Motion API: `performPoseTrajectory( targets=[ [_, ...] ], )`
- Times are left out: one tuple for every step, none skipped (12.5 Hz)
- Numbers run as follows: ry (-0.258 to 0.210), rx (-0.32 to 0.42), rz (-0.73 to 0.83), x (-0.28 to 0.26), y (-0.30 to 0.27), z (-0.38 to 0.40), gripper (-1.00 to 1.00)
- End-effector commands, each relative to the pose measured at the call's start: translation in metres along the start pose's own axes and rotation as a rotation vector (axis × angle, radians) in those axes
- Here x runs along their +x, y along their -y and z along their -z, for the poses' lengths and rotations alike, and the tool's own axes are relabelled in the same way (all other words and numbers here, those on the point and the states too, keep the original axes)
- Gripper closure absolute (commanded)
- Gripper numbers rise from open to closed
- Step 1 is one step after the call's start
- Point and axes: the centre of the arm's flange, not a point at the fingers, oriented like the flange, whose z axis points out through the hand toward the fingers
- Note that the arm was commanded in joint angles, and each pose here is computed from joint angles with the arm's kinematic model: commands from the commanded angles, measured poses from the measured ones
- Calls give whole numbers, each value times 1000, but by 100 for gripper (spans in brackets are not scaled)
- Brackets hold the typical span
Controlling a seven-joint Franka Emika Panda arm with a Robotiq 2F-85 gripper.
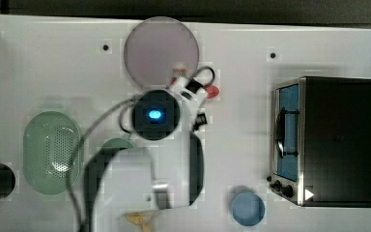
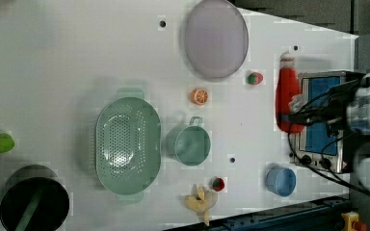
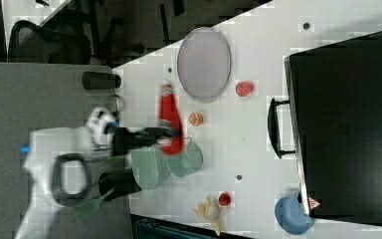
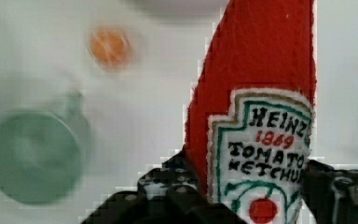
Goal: Pick Ketchup from the table and place it in strainer.
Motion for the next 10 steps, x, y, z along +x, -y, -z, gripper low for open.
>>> performPoseTrajectory(
  targets=[
    [31,24,-65,1,89,18,-25],
    [32,45,-110,0,114,21,-25],
    [34,61,-145,-2,142,22,-25],
    [37,65,-163,-5,169,20,-25],
    [39,65,-180,-8,193,17,-25],
    [45,68,-197,-12,215,12,-25],
    [50,74,-213,-14,236,6,-25],
    [48,89,-216,-16,256,-1,-25],
    [39,114,-221,-16,275,-8,-25],
    [28,149,-239,-15,293,-19,-25]
  ],
)
